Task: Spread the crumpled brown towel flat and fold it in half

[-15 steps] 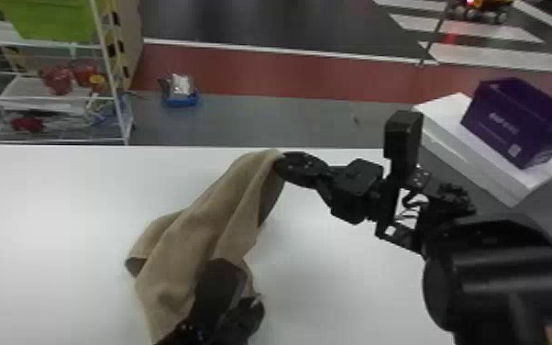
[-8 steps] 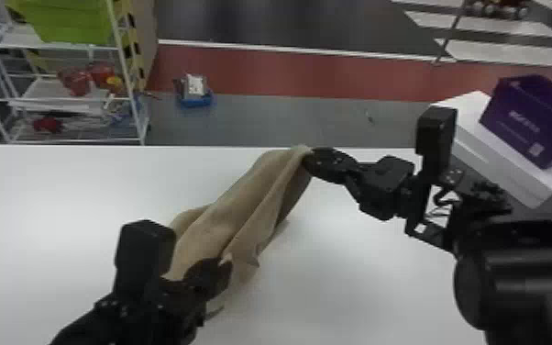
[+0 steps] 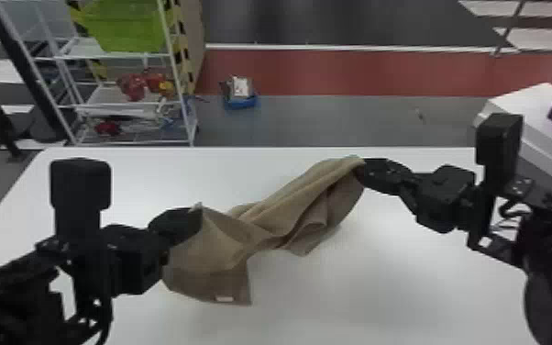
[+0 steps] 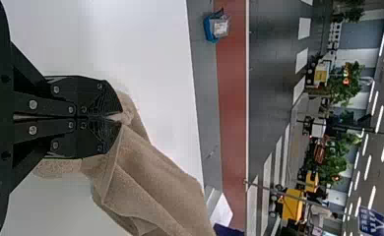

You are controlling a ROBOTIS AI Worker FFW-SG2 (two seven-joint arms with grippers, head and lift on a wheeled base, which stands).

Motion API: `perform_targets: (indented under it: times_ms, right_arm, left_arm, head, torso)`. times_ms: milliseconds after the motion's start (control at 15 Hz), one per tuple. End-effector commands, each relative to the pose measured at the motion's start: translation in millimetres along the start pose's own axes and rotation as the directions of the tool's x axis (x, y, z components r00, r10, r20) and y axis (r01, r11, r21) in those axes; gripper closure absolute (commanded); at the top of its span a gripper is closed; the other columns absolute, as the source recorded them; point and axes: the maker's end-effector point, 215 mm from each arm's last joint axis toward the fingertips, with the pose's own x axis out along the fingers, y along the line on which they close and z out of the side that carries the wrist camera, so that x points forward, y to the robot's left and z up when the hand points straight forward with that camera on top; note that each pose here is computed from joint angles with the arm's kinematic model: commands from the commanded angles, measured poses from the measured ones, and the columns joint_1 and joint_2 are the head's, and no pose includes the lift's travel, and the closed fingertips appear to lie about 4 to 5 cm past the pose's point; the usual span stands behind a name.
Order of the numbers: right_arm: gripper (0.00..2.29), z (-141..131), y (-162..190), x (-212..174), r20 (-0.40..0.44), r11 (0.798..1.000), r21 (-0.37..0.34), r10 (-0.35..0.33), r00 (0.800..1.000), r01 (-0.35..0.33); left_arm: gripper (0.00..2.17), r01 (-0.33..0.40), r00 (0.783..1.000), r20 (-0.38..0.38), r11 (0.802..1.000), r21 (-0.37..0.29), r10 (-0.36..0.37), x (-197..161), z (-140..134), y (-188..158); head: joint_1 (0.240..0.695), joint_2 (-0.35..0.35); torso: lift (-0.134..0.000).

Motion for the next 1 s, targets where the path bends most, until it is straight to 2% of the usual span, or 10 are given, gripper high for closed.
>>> perform_targets:
  times_ms: [0,333,533,800,933]
  right_arm:
    - [1.40,-8,0,4,-0.024,1.000,-0.012,-0.003,1.000,0.002]
    - [1.40,-20,2,30,-0.037,0.998,-0.064,0.019,0.999,-0.022]
    - [1.40,-11,-8,27,-0.023,0.998,-0.069,0.003,1.000,-0.005]
    - [1.40,40,-22,22,0.021,0.993,-0.119,-0.020,1.000,0.022]
    - [1.40,69,-33,23,0.047,0.987,-0.157,-0.030,0.998,0.037]
  left_arm:
    - [1.26,-0.047,0.999,0.025,0.999,-0.027,0.047,-13,20,30]
    - [1.26,-0.106,0.993,0.053,0.993,-0.041,0.108,-17,43,59]
    - [1.26,-0.132,0.987,0.083,0.990,-0.040,0.135,-20,63,71]
    - [1.26,-0.123,0.982,0.141,0.992,-0.027,0.126,-14,98,66]
    - [1.26,-0.113,0.975,0.192,0.993,-0.016,0.114,2,119,60]
  head:
    - [0.695,0.031]
    - [0.695,0.094]
    - [0.695,0.116]
    - [0.690,0.121]
    - [0.646,0.108]
  torso:
    - [-0.123]
    - [-0.123]
    - [-0.123]
    - [-0.123]
    - [-0.123]
